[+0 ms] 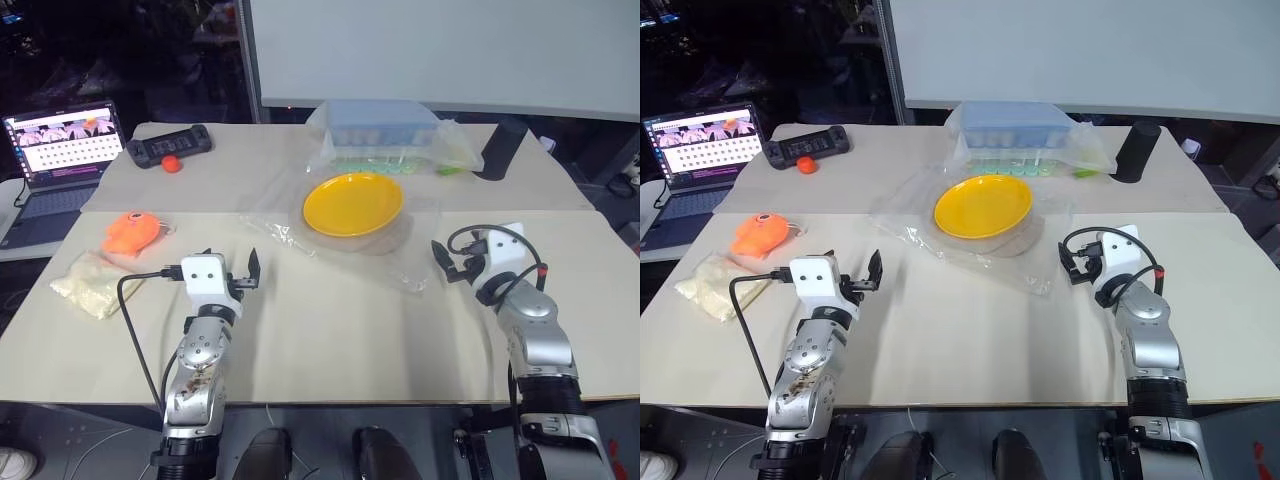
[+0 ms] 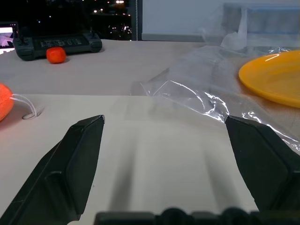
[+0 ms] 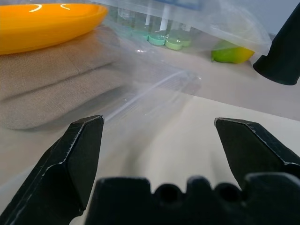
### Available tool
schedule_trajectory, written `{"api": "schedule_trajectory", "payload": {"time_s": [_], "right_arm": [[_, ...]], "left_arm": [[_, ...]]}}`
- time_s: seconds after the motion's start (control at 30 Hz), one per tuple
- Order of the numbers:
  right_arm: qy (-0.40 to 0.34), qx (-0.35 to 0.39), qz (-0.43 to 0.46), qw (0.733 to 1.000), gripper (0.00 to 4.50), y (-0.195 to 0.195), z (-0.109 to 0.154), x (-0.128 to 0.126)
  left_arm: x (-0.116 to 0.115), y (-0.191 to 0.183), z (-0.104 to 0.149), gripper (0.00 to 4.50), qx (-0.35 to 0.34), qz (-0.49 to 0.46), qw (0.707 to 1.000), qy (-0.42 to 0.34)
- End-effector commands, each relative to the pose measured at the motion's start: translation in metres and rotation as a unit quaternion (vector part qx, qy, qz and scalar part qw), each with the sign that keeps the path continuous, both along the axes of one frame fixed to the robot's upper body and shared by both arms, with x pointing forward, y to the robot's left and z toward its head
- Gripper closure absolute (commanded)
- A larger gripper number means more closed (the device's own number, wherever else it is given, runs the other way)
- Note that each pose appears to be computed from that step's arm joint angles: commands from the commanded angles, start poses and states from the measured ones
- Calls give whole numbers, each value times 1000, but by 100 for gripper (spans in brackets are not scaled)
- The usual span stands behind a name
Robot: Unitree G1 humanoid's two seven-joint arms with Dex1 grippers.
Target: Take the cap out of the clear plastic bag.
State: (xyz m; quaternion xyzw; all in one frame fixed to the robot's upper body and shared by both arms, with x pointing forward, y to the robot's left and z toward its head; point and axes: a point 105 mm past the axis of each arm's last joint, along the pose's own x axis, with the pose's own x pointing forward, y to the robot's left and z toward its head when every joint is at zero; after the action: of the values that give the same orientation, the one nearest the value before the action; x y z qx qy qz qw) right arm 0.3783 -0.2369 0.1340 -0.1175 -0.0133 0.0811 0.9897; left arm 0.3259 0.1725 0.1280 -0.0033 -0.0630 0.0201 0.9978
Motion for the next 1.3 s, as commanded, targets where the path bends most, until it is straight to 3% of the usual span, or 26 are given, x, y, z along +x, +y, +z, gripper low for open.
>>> {"api": "schedule_trajectory", "payload": {"time_s": [0.03,0.17,0.37,0.53,0.63,0.77,1.07,1.1,1.13,1.3], "right_arm": [[-32,-18,4,999,0,-7,22,0],[-9,-14,24,1000,0,-21,37,-1],[9,105,85,991,0,-2,74,4],[132,314,103,935,0,34,67,24],[179,369,110,905,0,52,62,32],[227,398,145,877,0,84,56,36],[268,389,187,861,0,122,44,42],[269,390,186,861,52,123,43,44],[269,392,185,860,70,124,43,45],[263,402,181,858,254,124,45,50]], "left_arm": [[-2,1,11,11,-3,-10,1000,-21],[-6,-3,31,11,8,-74,996,-47],[-4,2,51,11,29,-141,989,-46],[-2,2,64,11,54,-148,986,-51],[-4,-2,62,11,56,-147,986,-47],[-10,-3,57,11,52,-134,989,-41],[-15,4,54,11,50,-100,993,-33],[-16,3,54,0,50,-100,993,-33],[-16,3,54,0,50,-100,993,-32],[-17,0,54,0,47,-100,993,-32]]}}
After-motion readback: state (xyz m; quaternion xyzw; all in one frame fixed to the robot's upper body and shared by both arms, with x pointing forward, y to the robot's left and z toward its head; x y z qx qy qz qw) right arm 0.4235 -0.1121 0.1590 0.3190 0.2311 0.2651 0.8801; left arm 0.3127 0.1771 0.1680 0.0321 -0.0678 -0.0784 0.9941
